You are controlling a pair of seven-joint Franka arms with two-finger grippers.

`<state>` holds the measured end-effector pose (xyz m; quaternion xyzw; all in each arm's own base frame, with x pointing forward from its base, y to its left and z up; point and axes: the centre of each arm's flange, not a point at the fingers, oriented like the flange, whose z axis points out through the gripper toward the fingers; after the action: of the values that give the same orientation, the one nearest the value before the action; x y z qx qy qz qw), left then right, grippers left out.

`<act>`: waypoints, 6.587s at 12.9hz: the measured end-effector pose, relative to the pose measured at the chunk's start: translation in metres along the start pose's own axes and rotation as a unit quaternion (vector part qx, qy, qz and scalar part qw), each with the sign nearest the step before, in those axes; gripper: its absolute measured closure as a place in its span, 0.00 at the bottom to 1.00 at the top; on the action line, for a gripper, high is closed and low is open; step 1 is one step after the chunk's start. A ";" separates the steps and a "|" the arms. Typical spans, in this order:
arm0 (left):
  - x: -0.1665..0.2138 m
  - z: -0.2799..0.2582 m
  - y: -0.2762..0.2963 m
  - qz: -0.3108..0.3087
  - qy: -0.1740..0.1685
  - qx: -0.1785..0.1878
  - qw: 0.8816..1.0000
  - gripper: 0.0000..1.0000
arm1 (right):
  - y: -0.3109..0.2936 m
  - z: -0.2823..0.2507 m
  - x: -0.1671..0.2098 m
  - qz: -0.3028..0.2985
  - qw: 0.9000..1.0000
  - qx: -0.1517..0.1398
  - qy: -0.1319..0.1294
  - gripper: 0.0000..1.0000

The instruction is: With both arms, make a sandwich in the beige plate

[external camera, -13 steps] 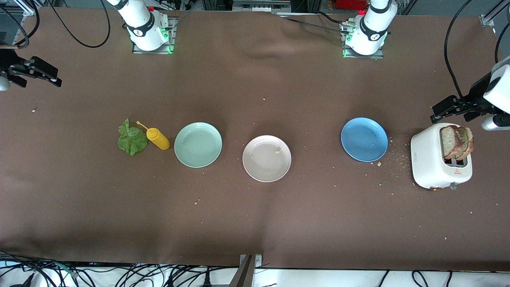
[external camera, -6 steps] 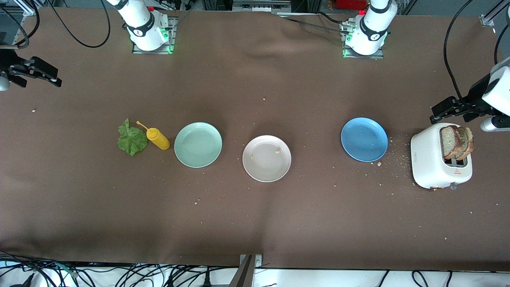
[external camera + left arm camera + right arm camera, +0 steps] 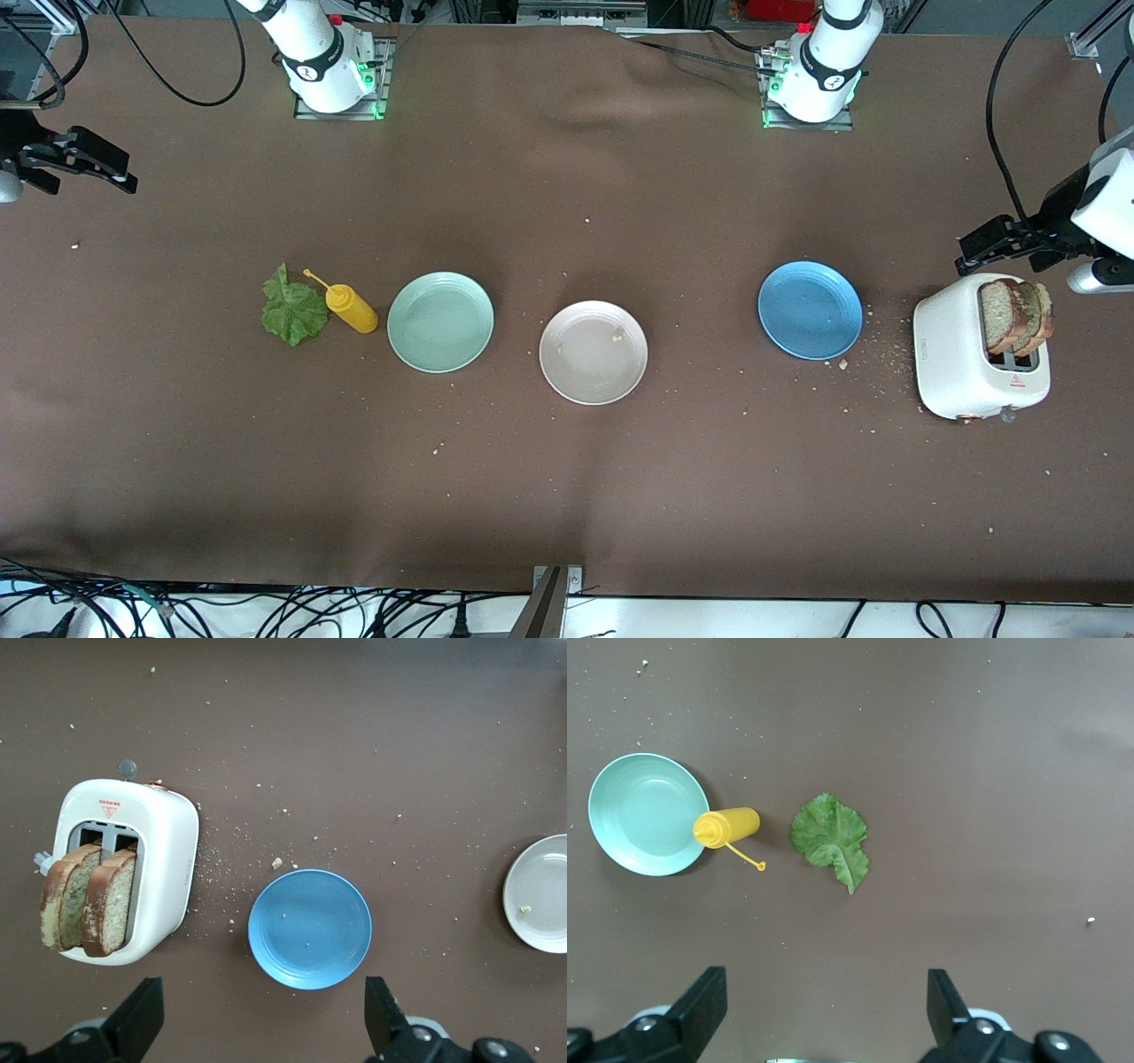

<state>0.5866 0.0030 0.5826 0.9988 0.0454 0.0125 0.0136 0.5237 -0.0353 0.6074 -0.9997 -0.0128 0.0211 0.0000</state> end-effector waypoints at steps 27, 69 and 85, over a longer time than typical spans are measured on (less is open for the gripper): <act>0.002 0.004 0.000 0.000 -0.002 0.001 1.000 0.00 | 0.000 0.000 0.000 0.000 1.000 0.000 0.000 0.00; 0.017 0.167 -0.122 0.065 -0.017 0.009 0.998 0.00 | 0.082 0.194 0.046 -0.371 0.892 0.245 0.084 0.00; 0.011 0.221 -0.165 0.071 -0.087 0.018 0.994 0.68 | 0.082 0.435 0.047 -0.552 0.632 0.417 0.350 0.00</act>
<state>0.5885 0.1621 0.3571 0.9969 -0.0267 -0.0739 -0.0010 0.5540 -0.1163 0.1710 -0.6319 -0.5510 -0.3310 0.4330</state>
